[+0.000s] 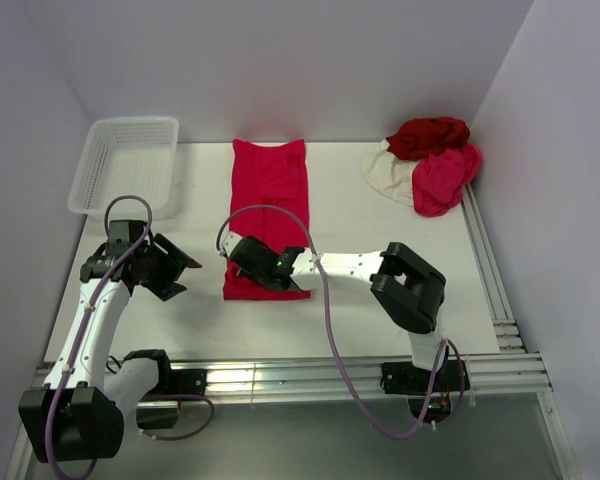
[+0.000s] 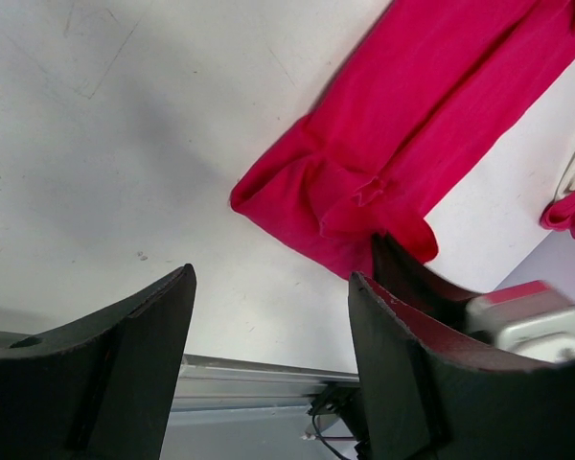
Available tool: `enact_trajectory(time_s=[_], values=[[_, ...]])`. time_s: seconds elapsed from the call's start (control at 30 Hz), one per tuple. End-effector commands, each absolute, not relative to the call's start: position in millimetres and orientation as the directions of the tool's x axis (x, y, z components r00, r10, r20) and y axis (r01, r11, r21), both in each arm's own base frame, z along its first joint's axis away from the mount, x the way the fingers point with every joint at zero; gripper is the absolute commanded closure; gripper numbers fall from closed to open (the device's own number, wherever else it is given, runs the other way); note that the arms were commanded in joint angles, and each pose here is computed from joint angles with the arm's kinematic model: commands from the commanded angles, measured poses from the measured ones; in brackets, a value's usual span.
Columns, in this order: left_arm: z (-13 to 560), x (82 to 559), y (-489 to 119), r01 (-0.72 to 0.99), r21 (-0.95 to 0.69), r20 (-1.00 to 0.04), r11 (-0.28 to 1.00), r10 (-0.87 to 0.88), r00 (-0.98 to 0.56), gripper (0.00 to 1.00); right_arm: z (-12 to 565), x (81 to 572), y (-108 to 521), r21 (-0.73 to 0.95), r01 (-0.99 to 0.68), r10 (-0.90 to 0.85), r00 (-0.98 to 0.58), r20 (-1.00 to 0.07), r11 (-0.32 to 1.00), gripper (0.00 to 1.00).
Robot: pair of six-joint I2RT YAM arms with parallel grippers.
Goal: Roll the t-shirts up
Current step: Roll the tshirt
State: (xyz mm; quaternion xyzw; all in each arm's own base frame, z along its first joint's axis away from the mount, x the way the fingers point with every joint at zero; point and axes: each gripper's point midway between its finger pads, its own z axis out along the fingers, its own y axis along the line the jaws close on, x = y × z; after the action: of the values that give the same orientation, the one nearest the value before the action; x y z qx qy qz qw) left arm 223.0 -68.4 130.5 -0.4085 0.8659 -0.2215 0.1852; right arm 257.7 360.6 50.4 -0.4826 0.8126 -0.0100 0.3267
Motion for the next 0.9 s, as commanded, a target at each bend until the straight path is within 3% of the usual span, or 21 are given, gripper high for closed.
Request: enact_trajectory(time_s=[0.0,0.2,0.33,0.43,0.5,0.63,0.73,0.87], values=[[134.6,224.3,-69.3,-0.604,-0.546,-0.147,0.580,-0.776,-0.613,0.30,71.1,285.5,373.5,-0.329,-0.723,-0.729,-0.344,-0.592,0.608,0.85],[132.8,223.9,-71.0,-0.604,-0.550,-0.135,0.576,-0.776,-0.616,0.30,67.7,313.1,372.4,-0.299,-0.679,-0.687,-0.416,-0.596,0.671,0.77],[134.1,227.5,-74.8,-0.589,-0.571,-0.129,0.571,-0.771,-0.623,0.29,67.4,328.2,360.7,-0.258,-0.639,-0.638,-0.481,-0.601,0.725,0.52],[130.4,228.2,-78.4,-0.586,-0.579,-0.109,0.567,-0.766,-0.633,0.29,84.2,330.2,351.4,-0.138,-0.609,-0.536,-0.541,-0.647,0.781,0.50],[133.4,234.6,-85.5,-0.553,-0.616,-0.100,0.560,-0.753,-0.651,0.30,90.0,331.6,338.9,-0.038,-0.566,-0.445,-0.604,-0.661,0.824,0.50],[137.1,248.9,-102.8,-0.474,-0.695,-0.090,0.541,-0.720,-0.689,0.31,122.2,312.9,331.1,0.253,-0.516,-0.244,-0.710,-0.660,0.818,0.61],[138.2,256.8,-126.9,-0.405,-0.738,-0.085,0.539,-0.670,-0.738,0.36,123.2,285.5,332.8,0.463,-0.444,-0.120,-0.809,-0.576,0.767,0.71],[121.8,261.6,-160.6,-0.357,-0.732,-0.068,0.580,-0.584,-0.809,0.44,97.8,254.1,326.2,0.593,-0.361,-0.071,-0.888,-0.454,0.720,0.83]])
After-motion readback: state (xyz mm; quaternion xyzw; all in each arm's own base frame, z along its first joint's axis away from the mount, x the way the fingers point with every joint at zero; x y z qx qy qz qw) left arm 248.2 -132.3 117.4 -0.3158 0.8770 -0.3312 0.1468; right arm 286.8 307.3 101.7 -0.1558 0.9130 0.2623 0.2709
